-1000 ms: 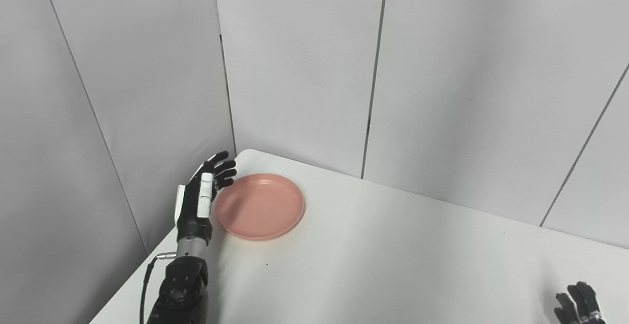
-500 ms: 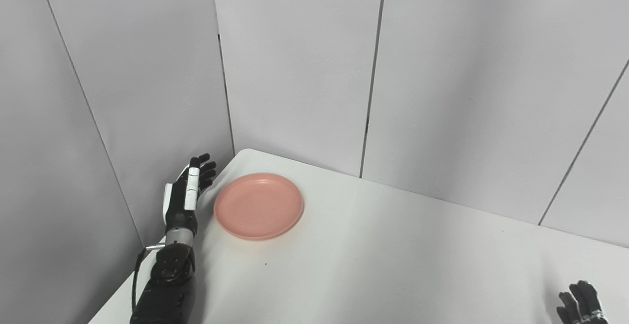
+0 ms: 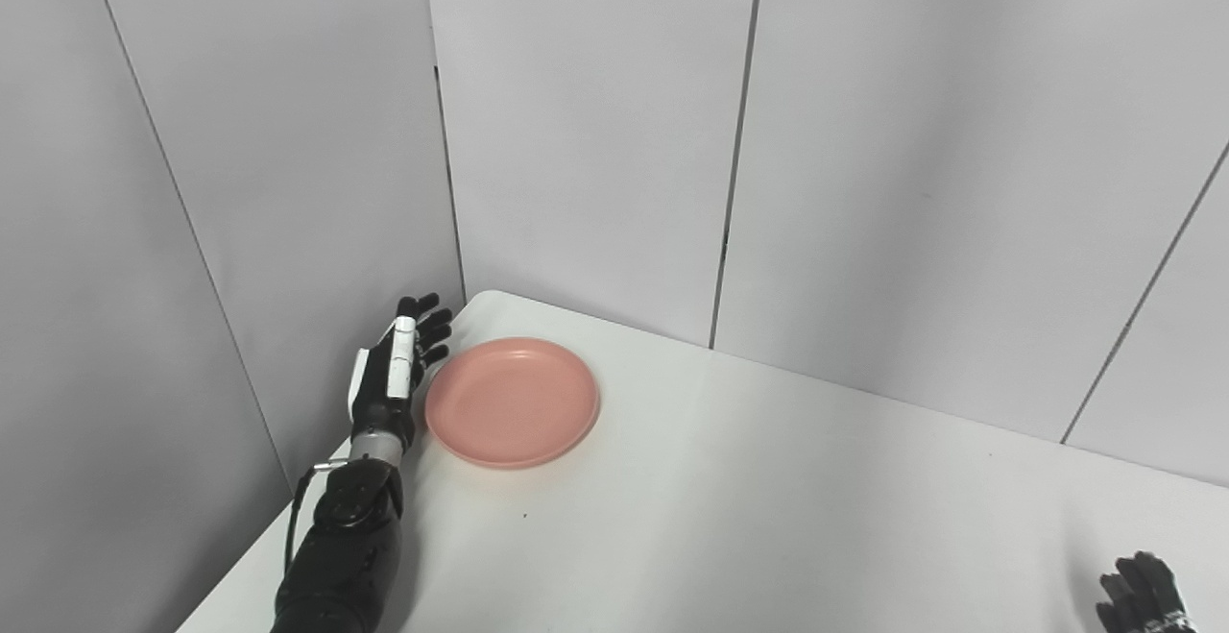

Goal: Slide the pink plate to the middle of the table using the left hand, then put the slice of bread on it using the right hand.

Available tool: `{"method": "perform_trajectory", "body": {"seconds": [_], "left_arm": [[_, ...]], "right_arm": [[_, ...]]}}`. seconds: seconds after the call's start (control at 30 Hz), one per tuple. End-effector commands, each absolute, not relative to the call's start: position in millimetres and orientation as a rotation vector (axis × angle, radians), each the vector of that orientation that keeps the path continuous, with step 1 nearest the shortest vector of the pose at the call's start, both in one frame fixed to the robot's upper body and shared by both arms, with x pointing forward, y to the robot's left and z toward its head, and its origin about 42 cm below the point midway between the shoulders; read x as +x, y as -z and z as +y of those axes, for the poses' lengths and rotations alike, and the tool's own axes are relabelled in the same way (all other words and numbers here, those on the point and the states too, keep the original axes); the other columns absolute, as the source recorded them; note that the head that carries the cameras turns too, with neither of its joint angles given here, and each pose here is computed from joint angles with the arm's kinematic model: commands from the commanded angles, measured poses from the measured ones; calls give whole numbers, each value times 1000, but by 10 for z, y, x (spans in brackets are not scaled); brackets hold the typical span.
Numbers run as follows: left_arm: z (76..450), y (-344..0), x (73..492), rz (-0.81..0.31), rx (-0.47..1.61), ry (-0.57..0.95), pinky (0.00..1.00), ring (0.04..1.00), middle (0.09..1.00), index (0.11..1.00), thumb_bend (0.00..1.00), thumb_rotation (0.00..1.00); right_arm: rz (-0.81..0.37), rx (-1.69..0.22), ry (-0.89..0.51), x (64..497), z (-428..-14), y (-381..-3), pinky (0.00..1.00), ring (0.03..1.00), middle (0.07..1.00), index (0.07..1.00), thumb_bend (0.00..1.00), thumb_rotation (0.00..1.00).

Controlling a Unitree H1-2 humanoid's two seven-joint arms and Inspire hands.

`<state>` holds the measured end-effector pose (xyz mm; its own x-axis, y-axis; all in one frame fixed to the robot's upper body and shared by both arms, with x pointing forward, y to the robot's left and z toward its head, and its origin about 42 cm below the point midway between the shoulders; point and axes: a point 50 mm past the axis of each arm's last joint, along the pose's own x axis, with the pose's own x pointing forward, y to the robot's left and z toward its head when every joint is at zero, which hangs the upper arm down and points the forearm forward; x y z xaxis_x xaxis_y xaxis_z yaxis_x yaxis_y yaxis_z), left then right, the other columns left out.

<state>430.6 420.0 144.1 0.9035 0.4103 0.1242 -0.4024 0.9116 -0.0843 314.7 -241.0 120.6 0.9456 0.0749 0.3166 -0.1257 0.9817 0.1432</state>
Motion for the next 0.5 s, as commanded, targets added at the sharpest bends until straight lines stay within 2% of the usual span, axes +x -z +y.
{"method": "perform_trajectory", "body": {"seconds": [0.0,0.27,0.47], "left_arm": [[4165,-1681,4427,-203,-78,-387,810,825,821,810,897,999],[3990,-1615,4508,-180,-74,-321,810,827,830,815,909,1000],[3902,-1507,4498,-144,-59,-302,820,829,825,800,899,1000]], "right_arm": [[-293,160,-87,3056,-2358,-1087,968,943,952,937,656,767],[-297,173,-83,3080,-2377,-1102,958,946,959,948,633,764],[-282,206,-81,3062,-2372,-1092,994,952,943,925,705,728]]}}
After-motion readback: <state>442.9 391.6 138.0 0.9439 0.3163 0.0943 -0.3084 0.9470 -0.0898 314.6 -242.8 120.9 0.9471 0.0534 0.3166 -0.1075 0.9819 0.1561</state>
